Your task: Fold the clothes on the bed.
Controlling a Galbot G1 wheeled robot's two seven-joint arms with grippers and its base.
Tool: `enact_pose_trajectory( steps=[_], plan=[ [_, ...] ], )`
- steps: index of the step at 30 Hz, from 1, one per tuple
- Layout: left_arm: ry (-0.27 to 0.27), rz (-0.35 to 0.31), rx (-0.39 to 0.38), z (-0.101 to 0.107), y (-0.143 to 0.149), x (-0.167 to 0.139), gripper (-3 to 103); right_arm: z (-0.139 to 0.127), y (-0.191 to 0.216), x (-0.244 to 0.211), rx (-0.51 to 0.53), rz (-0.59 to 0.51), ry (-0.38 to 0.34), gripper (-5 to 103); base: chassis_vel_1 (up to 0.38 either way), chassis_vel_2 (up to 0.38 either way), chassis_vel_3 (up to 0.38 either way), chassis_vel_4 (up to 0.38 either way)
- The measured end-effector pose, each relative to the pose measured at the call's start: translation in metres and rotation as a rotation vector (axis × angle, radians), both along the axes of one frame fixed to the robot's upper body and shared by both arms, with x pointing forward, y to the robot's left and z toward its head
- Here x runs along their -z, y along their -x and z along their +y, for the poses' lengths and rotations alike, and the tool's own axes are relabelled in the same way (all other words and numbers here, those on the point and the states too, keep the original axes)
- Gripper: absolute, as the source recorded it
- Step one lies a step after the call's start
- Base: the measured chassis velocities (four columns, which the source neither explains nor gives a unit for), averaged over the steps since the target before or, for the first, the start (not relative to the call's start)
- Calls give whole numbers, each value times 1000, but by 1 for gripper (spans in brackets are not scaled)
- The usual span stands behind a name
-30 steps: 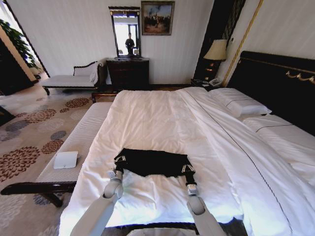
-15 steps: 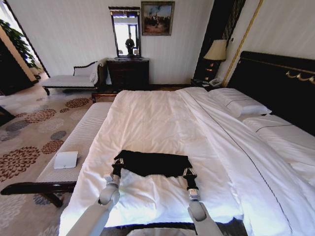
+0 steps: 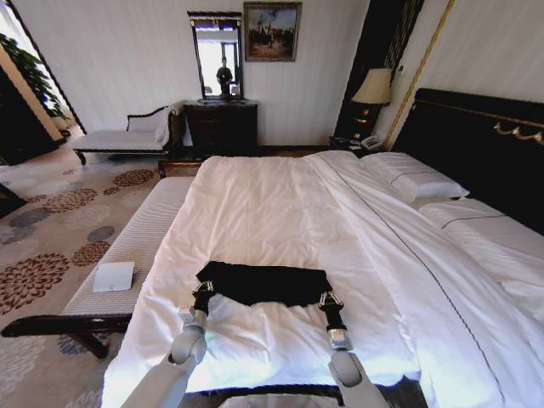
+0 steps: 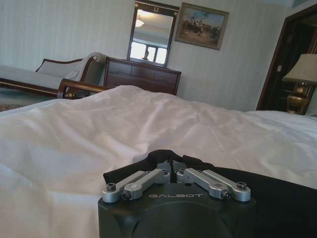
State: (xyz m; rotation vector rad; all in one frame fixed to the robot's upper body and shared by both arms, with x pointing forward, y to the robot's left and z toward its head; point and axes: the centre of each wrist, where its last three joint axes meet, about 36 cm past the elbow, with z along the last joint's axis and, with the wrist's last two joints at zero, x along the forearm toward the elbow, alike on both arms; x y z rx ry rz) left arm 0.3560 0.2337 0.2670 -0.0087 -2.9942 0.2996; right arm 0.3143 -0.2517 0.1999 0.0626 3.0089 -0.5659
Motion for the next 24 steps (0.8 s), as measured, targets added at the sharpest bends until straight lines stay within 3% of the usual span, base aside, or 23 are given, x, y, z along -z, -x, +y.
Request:
enact_pose_trajectory(
  steps=[11, 12, 15, 17, 21, 23, 24],
  plan=[
    [-14, 37, -15, 0, 15, 2, 0, 8, 7, 0, -9, 8, -17, 1, 0, 0, 0, 0],
    [-17, 41, -20, 0, 16, 2, 6, 8, 9, 0, -9, 8, -16, -2, 0, 0, 0, 0],
    [-34, 39, -22, 5, 22, -2, 22, 2, 16, -2, -4, 4, -11, 14, 0, 0, 0, 0],
    [-41, 38, -21, 8, 25, -4, 22, 0, 18, -3, -3, 2, -9, 14, 0, 0, 0, 0],
    [-65, 19, -10, 23, 45, -19, 44, -11, 38, -14, 10, -10, -17, 37, 0, 0, 0, 0],
    [-68, 7, -6, 27, 49, -26, 44, -12, 42, -20, 15, -17, -27, 37, 0, 0, 0, 0],
    [-71, -4, -3, 30, 52, -32, 49, -12, 46, -28, 20, -21, -36, 42, 0, 0, 0, 0]
  ],
)
